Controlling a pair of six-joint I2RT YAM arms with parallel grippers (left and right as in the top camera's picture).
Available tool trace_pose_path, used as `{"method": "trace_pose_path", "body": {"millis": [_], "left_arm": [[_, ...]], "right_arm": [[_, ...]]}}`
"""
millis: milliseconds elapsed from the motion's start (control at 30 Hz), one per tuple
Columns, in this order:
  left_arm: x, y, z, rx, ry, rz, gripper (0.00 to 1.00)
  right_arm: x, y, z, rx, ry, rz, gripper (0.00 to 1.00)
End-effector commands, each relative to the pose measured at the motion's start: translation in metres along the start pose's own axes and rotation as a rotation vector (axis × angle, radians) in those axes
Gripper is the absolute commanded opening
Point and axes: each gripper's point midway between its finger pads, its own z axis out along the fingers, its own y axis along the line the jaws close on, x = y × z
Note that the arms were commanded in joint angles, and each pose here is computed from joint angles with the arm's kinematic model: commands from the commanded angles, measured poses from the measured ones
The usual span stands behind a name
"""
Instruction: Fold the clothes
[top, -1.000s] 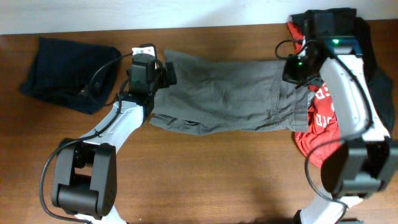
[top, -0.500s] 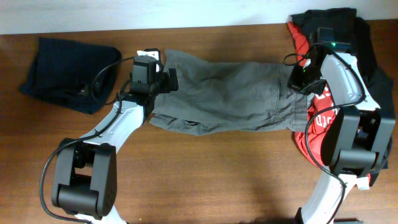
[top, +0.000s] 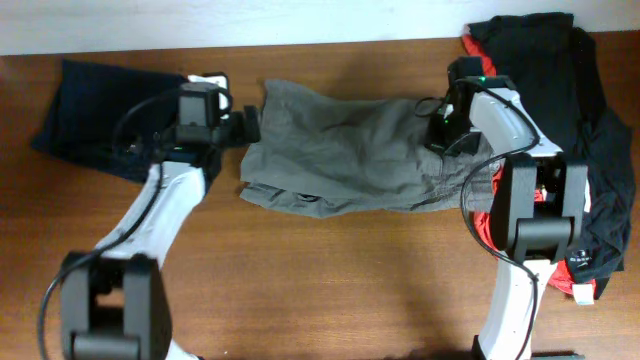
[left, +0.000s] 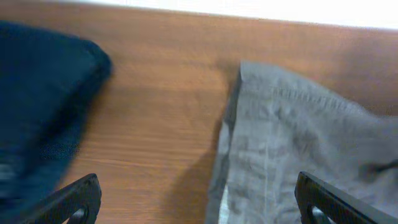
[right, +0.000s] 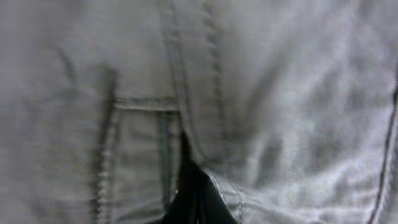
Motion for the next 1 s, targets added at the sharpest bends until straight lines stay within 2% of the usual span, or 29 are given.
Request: {"method": "trace_pose_path", "body": {"millis": [0,267,700,833,967], "left_arm": [[-0.046,0.009,-0.041,-0.001,-0.115,-0.002,0.99],[-0.053,0.03,-0.058,-0.034,-0.126,-0.028,0.99],[-0.047,0.033,-0.057,-0.045,-0.101,0.001,0.99],[-0.041,0.033,-0.057,-0.048,-0.078,0.001,0.99],[-0.036,0.034,-0.056,-0.05,-0.056,0.002,0.99]], "right_arm": [[0.004,0.024,0.012,-0.017,0.0,-0.075,0.04],[0.021,0.081,0.036,-0.043,-0.012,-0.323,0.04],[0.046,0.157,0.036,-0.078,-0.09,-0.615,0.04],[0.049,0.171,0.024,-0.083,-0.091,-0.63,0.04],[0.042,0.177,-0.017,-0.083,-0.079,-0.555,0.04]]}}
